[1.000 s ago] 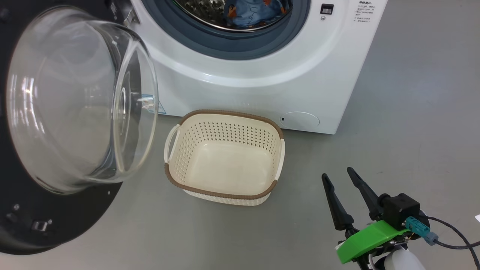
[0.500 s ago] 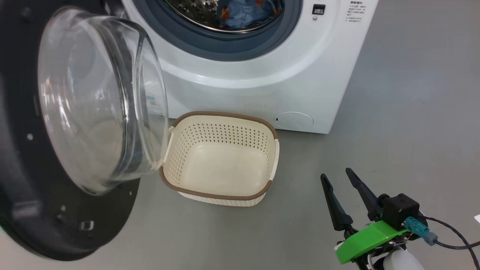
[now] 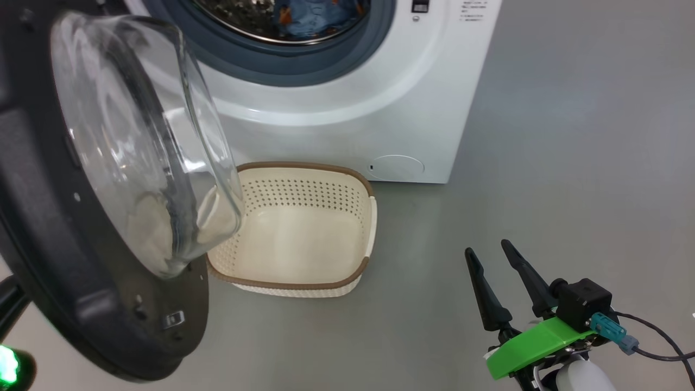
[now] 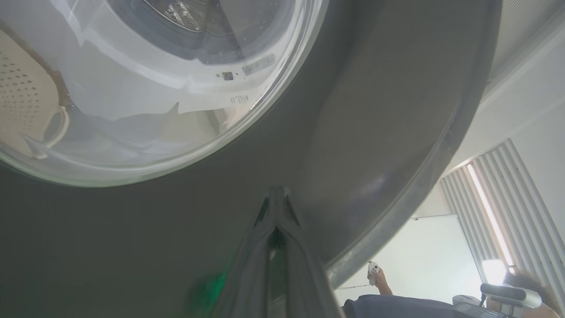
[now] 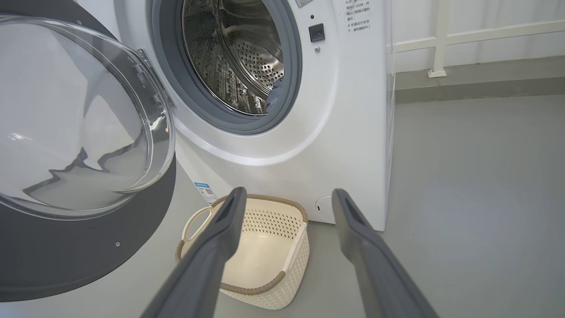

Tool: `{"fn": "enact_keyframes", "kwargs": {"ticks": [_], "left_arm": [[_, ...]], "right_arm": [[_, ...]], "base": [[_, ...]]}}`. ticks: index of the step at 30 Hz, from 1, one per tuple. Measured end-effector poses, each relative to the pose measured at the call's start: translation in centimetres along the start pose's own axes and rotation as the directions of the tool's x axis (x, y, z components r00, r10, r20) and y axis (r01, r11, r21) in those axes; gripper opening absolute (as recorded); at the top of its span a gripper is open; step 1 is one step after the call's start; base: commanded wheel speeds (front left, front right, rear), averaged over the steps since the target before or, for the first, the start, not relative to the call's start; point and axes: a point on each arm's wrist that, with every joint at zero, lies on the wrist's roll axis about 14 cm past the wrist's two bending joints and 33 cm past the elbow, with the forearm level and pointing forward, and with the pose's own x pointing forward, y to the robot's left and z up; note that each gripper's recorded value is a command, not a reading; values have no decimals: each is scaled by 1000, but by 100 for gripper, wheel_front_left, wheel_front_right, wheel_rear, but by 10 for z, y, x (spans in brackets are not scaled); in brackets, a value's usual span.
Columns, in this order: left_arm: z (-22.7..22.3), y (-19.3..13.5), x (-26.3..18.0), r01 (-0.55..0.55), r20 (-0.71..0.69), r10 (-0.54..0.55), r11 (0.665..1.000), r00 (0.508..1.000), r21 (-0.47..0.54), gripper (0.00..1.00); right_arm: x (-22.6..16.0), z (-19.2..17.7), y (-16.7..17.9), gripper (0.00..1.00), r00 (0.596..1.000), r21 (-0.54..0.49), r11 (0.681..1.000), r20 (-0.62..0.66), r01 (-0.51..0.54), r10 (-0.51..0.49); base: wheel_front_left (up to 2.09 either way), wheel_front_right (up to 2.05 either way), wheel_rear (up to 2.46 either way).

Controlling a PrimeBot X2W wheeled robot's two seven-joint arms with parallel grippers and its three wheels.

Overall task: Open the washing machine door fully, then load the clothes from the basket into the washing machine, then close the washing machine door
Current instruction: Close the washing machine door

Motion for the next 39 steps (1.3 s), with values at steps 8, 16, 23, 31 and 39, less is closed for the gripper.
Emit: {"fn": "enact_keyframes", "kwargs": {"ticks": [8,16,23,31,39], "left_arm": [[-19,-1,39,68,-93,-70,997,993,-20,0],[-37,4,81,103,-162,-107,994,981,-34,0],[-48,6,110,136,-169,-142,990,975,-46,0],[-60,-7,140,206,-176,-211,977,962,-46,0],[-63,-13,162,217,-161,-218,976,963,-25,0]], "right_arm": [[-10,5,-21,100,998,16,998,16,65,-66],[-27,13,-47,100,988,15,988,35,151,-151],[-45,18,-63,100,976,16,978,47,210,-211],[-55,22,-69,100,970,18,972,56,236,-237],[-60,22,-74,100,965,16,967,56,256,-256]], "base": [[0,0,0],[0,0,0],[0,0,0],[0,0,0],[0,0,0]]}}
